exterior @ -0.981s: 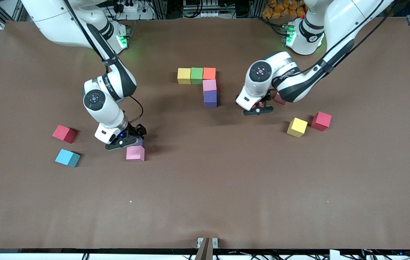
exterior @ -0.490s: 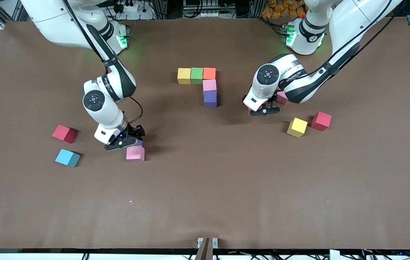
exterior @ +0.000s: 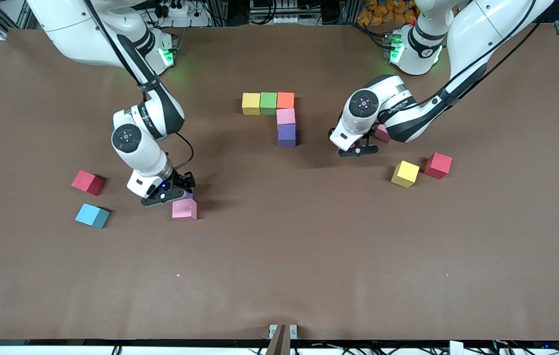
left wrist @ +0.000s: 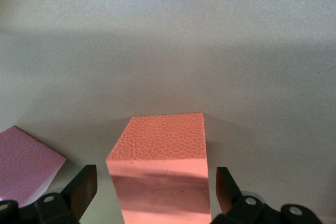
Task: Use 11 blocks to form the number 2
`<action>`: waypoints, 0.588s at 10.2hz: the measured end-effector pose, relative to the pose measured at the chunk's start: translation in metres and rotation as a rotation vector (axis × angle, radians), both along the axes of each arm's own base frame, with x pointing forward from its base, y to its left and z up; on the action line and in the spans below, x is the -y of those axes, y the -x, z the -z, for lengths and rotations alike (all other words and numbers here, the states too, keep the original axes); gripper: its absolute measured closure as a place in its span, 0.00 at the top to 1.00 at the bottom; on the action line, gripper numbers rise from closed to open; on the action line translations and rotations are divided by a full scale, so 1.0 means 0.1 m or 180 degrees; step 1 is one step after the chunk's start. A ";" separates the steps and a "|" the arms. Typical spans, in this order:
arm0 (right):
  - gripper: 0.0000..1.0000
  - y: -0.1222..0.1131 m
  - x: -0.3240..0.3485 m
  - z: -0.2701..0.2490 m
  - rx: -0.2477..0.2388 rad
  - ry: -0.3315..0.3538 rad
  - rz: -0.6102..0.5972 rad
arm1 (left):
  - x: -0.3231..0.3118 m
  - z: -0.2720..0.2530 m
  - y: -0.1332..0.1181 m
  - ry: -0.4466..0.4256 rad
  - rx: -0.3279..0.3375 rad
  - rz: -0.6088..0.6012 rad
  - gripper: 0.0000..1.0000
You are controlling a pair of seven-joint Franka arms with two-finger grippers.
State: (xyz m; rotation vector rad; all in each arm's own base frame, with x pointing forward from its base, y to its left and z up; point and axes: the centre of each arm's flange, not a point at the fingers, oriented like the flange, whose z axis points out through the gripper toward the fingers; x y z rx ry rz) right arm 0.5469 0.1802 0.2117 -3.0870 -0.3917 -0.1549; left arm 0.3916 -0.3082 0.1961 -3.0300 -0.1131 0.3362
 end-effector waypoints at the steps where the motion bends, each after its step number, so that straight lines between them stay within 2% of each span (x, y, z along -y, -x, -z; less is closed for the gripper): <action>1: 0.61 -0.01 0.00 -0.01 0.0006 -0.0002 -0.0001 | 0.00 0.01 0.00 0.0009 -0.0009 0.0000 1.00; 3: 0.58 0.02 -0.06 -0.07 -0.0017 0.0013 -0.0040 | 0.01 0.02 0.01 0.0027 -0.0016 -0.0004 1.00; 6: 0.58 0.14 -0.13 -0.44 -0.0258 0.0161 -0.0101 | -0.01 0.04 -0.03 0.0074 -0.0007 -0.0047 1.00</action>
